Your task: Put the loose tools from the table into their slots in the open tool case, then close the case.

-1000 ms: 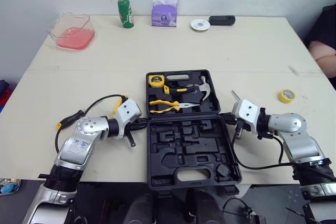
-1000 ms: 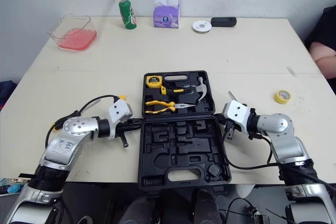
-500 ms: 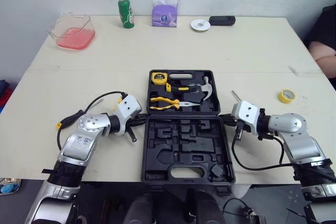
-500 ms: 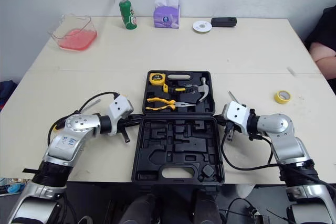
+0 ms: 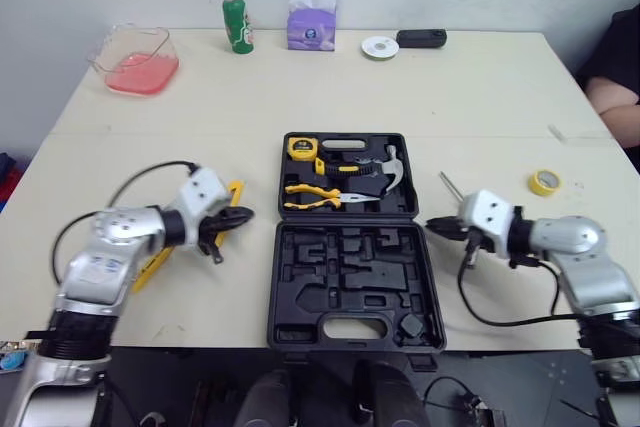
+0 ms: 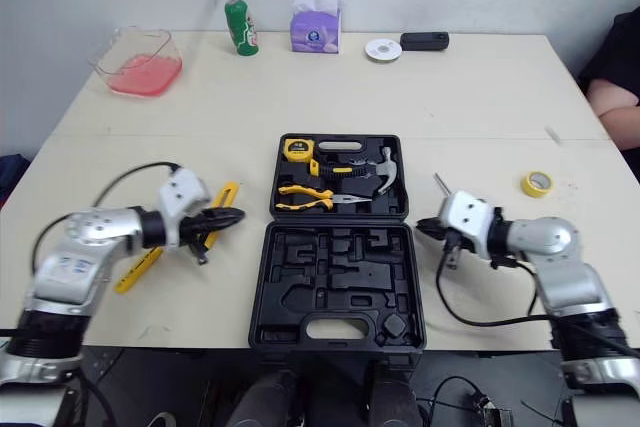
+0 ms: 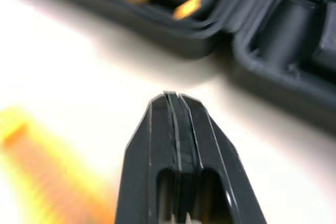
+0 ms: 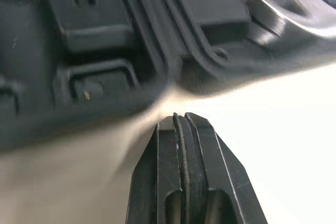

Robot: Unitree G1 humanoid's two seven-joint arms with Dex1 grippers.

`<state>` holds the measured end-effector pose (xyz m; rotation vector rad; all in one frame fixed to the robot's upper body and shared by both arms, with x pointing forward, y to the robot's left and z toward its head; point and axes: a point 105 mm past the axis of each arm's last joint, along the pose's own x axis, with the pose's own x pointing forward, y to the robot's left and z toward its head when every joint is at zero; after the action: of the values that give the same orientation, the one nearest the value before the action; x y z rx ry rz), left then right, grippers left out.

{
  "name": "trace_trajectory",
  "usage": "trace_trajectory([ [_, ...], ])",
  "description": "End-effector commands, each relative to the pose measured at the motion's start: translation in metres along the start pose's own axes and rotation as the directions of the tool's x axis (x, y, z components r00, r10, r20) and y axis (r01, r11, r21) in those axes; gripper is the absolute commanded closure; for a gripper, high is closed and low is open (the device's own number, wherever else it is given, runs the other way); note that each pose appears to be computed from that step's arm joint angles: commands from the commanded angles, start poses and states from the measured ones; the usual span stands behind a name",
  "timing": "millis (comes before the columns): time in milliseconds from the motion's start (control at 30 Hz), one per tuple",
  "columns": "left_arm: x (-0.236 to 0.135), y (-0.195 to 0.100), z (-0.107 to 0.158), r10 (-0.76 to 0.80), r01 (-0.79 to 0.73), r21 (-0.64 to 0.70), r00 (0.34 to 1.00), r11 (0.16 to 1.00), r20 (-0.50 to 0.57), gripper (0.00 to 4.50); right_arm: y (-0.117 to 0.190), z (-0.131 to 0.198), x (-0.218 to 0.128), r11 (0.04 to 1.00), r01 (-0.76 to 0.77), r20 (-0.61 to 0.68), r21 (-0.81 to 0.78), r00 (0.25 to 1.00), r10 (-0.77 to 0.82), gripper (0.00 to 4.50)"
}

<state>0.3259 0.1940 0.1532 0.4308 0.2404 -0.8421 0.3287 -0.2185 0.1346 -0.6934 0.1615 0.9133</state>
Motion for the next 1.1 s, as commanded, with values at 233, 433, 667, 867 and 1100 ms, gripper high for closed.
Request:
trace_trajectory([
  [233, -0.100, 0.031, -0.008, 0.180, -0.176, -0.054, 0.978, 0.983, 0.104, 2.81, -0.033, 0.003, -0.087, 0.972, 0.232, 0.048, 0.045, 0.971, -0.234, 3.85],
  [433, -0.175, 0.065, -0.051, 0.492, -0.487, -0.104, 0.870, 0.867, 0.034, 0.17, -0.041, -0.041, -0.150, 0.868, 0.495, -0.081, 0.031, 0.867, -0.491, 1.20],
  [667, -0.260, 0.093, -0.109, 0.791, -0.800, -0.178, 0.597, 0.573, -0.133, 0.00, -0.033, -0.098, -0.222, 0.723, 0.690, -0.265, 0.021, 0.701, -0.662, 0.11],
  [867, -0.288, 0.086, -0.128, 0.829, -0.846, -0.203, 0.528, 0.493, -0.184, 0.00, -0.023, -0.130, -0.265, 0.612, 0.791, -0.396, 0.002, 0.562, -0.726, 0.11],
  [1100, -0.289, 0.071, -0.137, 0.800, -0.828, -0.190, 0.559, 0.528, -0.217, 0.00, -0.024, -0.132, -0.263, 0.604, 0.797, -0.382, 0.016, 0.563, -0.733, 0.11],
])
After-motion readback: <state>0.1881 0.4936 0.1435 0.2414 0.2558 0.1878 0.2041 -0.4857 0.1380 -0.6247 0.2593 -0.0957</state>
